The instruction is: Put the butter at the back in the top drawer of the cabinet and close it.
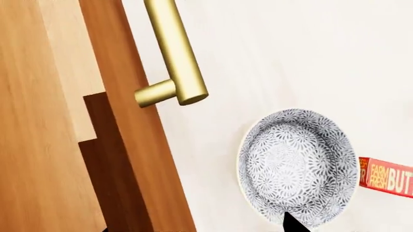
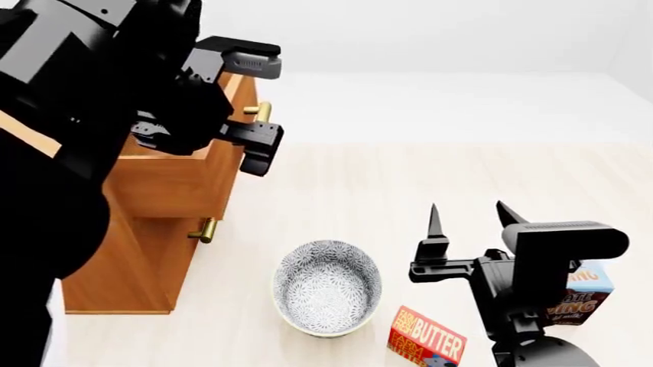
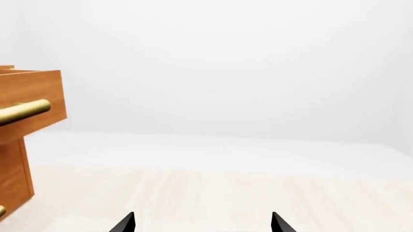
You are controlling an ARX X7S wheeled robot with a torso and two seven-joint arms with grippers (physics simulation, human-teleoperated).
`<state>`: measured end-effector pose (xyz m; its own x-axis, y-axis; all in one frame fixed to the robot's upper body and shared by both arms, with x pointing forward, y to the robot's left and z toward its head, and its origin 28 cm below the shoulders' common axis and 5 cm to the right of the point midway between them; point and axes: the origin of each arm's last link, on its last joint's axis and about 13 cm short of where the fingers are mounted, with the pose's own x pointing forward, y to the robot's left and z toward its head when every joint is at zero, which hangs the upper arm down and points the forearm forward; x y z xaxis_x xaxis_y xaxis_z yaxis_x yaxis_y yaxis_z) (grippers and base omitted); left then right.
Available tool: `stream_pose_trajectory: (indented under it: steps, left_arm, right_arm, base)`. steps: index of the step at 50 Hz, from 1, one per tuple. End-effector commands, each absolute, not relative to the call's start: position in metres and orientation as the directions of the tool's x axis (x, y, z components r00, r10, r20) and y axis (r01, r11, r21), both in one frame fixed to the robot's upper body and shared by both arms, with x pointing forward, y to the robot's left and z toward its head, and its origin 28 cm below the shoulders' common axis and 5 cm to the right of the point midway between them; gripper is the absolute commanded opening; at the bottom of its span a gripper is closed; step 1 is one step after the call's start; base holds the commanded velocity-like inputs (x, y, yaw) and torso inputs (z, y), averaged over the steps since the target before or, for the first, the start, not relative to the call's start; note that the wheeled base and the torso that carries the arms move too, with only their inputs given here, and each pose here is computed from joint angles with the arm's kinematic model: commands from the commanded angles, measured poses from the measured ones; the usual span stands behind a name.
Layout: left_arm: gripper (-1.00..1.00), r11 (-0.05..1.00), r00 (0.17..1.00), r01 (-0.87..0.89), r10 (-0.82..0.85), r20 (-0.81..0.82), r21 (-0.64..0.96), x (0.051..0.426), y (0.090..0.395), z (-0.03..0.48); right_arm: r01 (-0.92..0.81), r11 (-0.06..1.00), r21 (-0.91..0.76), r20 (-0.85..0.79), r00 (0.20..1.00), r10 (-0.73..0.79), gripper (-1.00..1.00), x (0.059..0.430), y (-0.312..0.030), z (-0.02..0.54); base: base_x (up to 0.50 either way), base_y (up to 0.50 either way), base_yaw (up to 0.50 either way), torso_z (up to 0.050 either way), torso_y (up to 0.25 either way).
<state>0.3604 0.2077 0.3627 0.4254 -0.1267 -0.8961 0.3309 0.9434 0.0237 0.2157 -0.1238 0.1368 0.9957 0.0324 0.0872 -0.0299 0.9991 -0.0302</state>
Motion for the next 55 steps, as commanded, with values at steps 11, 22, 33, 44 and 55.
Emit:
stream_pose_trajectory:
  steps: [11,22,33,44,55]
  left_arm:
    - [1.0,0.855,0.318,0.477,-0.385,-0.867,-0.205,0.358,0.177,0.35]
    - [1.0,0.807,0.302,0.537,-0.456,-0.838,-0.246,0.357,0.167,0.352]
    - [1.0,0.768,0.294,0.579,-0.51,-0.808,-0.273,0.356,0.157,0.354]
    - [1.0,0.728,0.278,0.621,-0.551,-0.787,-0.29,0.352,0.145,0.357]
    - [1.0,0.69,0.252,0.651,-0.589,-0.768,-0.316,0.348,0.137,0.358]
  right_arm:
    - [-0.016,1.0,-0.025,0.091,0.996,0.018,1.0,0.215,-0.127,0.137]
    - [-0.009,1.0,-0.02,0.09,0.996,0.01,1.0,0.215,-0.129,0.137]
    - [-0.002,1.0,-0.017,0.09,0.996,0.004,1.0,0.215,-0.131,0.137]
    - [0.01,1.0,-0.013,0.095,0.995,-0.009,1.0,0.213,-0.134,0.138]
    - [0.022,1.0,-0.01,0.099,0.995,-0.021,1.0,0.211,-0.136,0.14]
  base:
    - [0.0,0.0,0.0,0.0,0.0]
    - [0.0,0.0,0.0,0.0,0.0]
    - [0.0,0.0,0.0,0.0,0.0]
    - [0.0,0.0,0.0,0.0,0.0]
    - [0.0,0.0,0.0,0.0,0.0]
